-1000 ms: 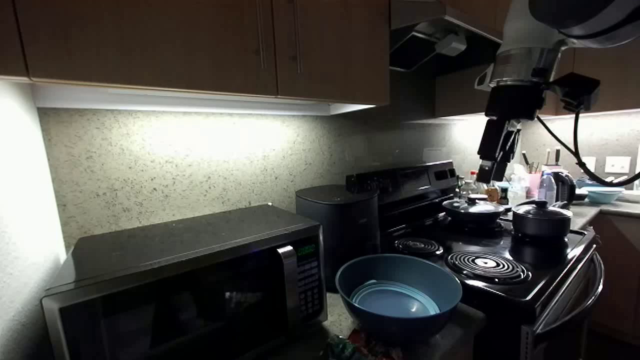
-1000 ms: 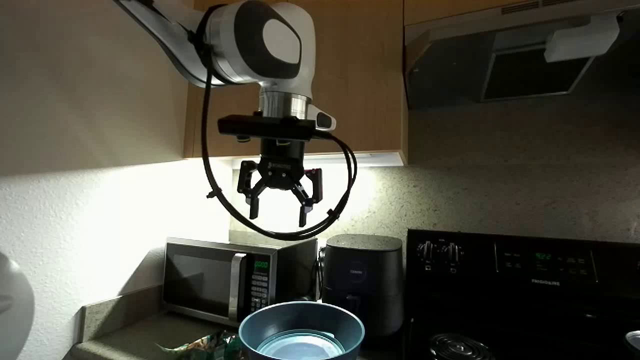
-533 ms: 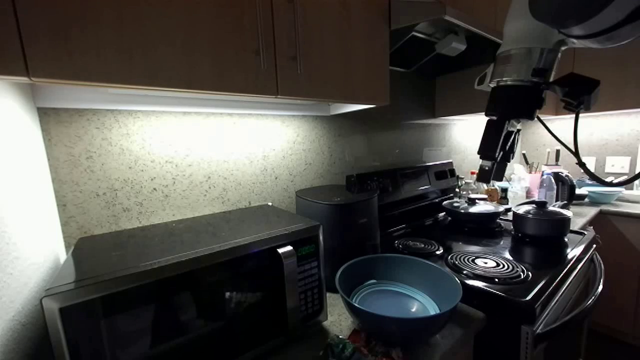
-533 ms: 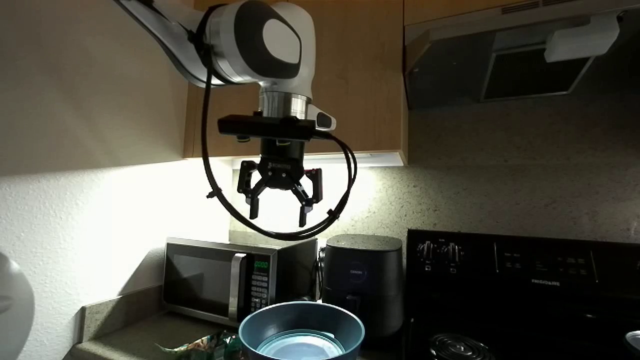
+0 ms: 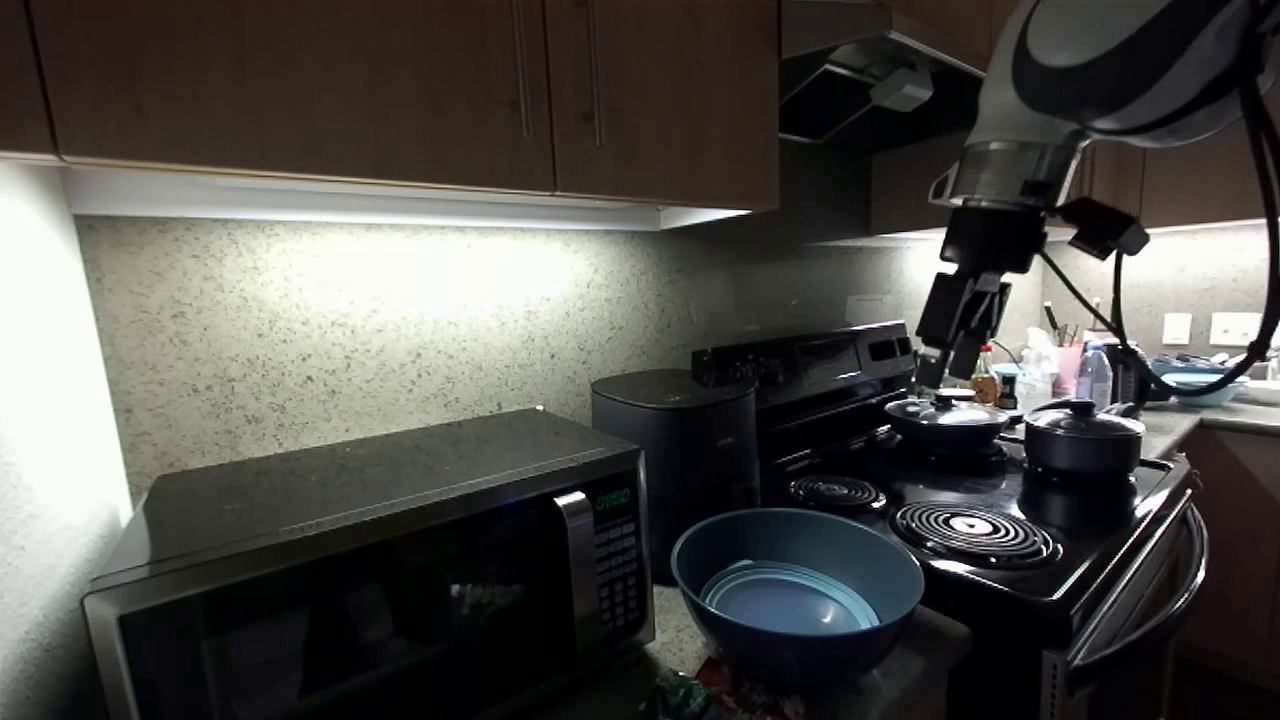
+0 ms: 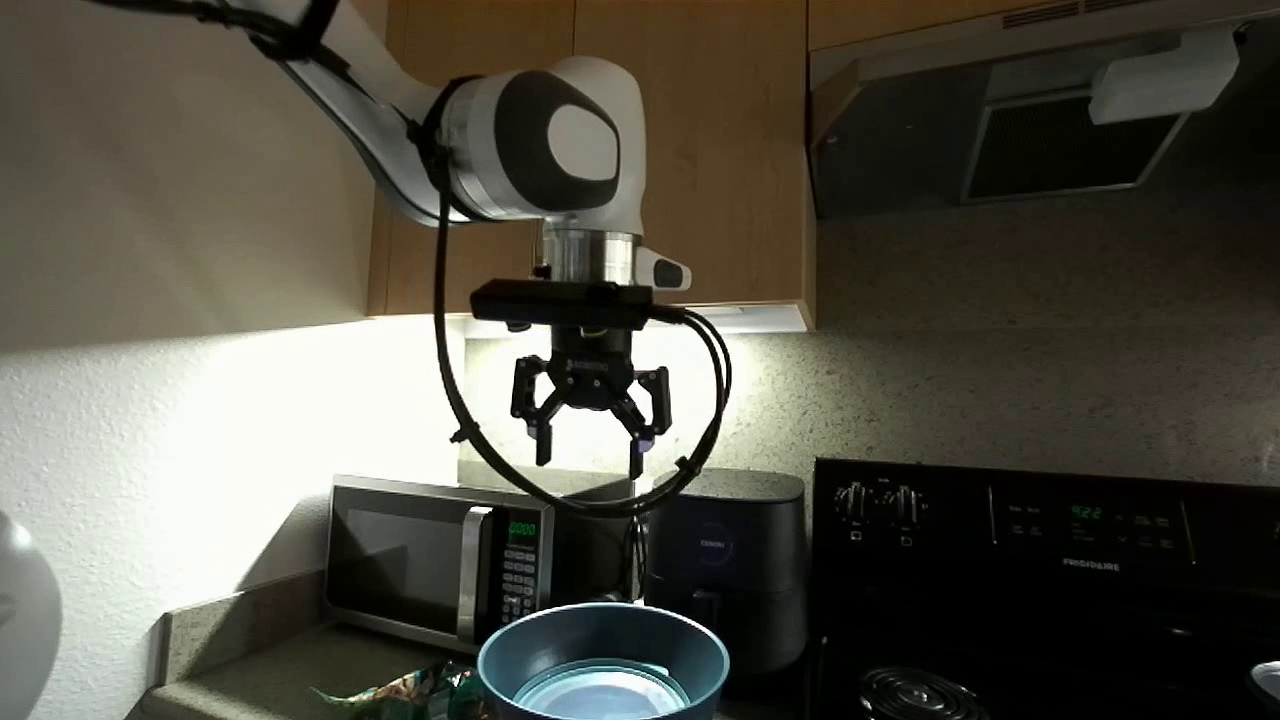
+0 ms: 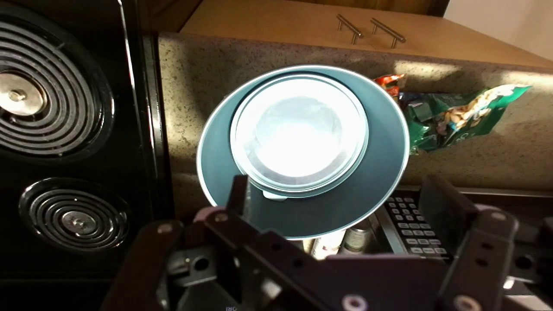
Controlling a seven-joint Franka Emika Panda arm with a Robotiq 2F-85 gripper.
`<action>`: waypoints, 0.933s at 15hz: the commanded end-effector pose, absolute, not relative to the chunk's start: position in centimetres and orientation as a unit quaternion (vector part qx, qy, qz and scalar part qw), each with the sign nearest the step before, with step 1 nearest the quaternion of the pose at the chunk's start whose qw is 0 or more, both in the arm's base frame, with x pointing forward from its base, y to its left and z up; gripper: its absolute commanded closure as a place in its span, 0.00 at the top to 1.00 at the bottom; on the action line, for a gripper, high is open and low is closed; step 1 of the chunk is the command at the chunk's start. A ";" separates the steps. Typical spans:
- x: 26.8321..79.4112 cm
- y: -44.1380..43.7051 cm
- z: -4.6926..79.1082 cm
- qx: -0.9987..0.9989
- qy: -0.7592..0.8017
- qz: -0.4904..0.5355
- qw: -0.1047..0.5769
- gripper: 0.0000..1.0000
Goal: Put the blue bowl on top of the air fryer then set it down again
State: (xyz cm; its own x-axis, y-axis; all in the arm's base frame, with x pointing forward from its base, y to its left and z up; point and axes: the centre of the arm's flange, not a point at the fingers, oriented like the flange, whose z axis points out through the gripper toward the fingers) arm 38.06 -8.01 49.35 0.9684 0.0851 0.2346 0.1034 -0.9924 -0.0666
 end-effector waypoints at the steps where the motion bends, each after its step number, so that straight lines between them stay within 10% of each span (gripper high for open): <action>1: 40.4 -8.8 46.0 -0.994 -0.028 -0.104 0.018 1.00; 14: 45.6 -10.0 39.9 -0.999 0.012 -0.038 0.022 1.00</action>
